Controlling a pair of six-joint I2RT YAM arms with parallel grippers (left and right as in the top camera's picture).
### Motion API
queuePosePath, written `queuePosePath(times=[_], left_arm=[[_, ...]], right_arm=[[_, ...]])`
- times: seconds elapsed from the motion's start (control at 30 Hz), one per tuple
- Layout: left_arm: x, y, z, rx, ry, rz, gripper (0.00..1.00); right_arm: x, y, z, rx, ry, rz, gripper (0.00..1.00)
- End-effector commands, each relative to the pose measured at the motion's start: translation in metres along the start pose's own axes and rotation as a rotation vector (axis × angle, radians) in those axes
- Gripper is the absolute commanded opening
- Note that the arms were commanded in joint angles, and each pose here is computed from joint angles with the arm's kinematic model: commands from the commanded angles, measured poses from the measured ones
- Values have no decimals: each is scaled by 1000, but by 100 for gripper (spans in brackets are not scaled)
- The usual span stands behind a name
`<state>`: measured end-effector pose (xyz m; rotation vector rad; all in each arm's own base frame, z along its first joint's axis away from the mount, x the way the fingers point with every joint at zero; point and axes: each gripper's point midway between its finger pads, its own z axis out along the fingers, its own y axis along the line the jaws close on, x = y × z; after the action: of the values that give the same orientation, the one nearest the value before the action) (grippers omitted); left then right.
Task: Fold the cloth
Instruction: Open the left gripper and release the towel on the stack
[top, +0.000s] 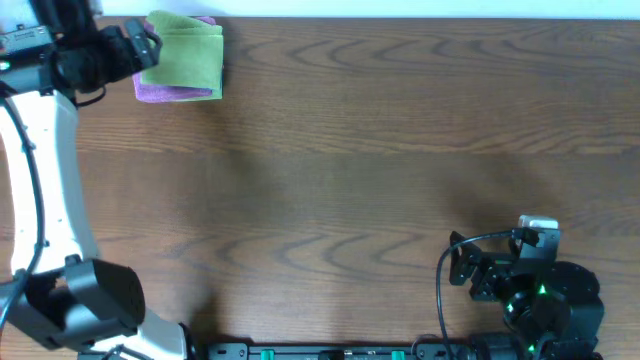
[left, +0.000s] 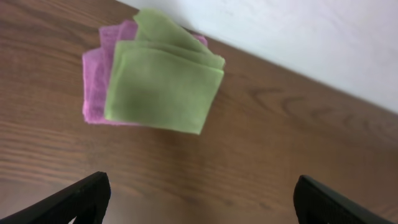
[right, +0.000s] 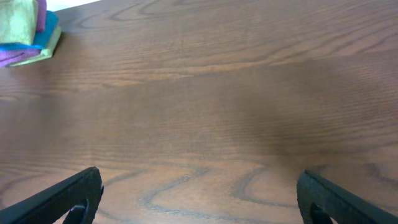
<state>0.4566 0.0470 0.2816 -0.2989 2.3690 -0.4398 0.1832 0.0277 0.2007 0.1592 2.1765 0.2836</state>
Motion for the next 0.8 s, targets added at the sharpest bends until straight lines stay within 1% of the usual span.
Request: queuePosePath(times=[0.0, 0.1, 0.2, 0.3, 0.37, 0.5, 0.7, 0.77], left_arm=[[4, -9, -10, -42, 5, 53, 95], [19, -19, -8, -34, 59, 30, 95], [22, -22, -8, -26, 73, 26, 95], [40, -30, -10, 26, 146, -4, 95], [45, -38, -12, 77, 171, -17, 95], [47, -48, -14, 136, 179, -22, 95], [46, -47, -14, 126, 175, -20, 95], [44, -48, -21, 114, 154, 27, 95]], right_arm=[[1, -4, 0, 17, -4, 21, 99], [1, -4, 0, 17, -4, 21, 99], [1, -4, 0, 17, -4, 21, 99], [1, -4, 0, 17, -4, 21, 99], [1, -4, 0, 17, -4, 21, 99], [1, -4, 0, 17, -4, 21, 99], [1, -4, 0, 17, -4, 21, 99], [1, -4, 0, 17, -4, 21, 99]])
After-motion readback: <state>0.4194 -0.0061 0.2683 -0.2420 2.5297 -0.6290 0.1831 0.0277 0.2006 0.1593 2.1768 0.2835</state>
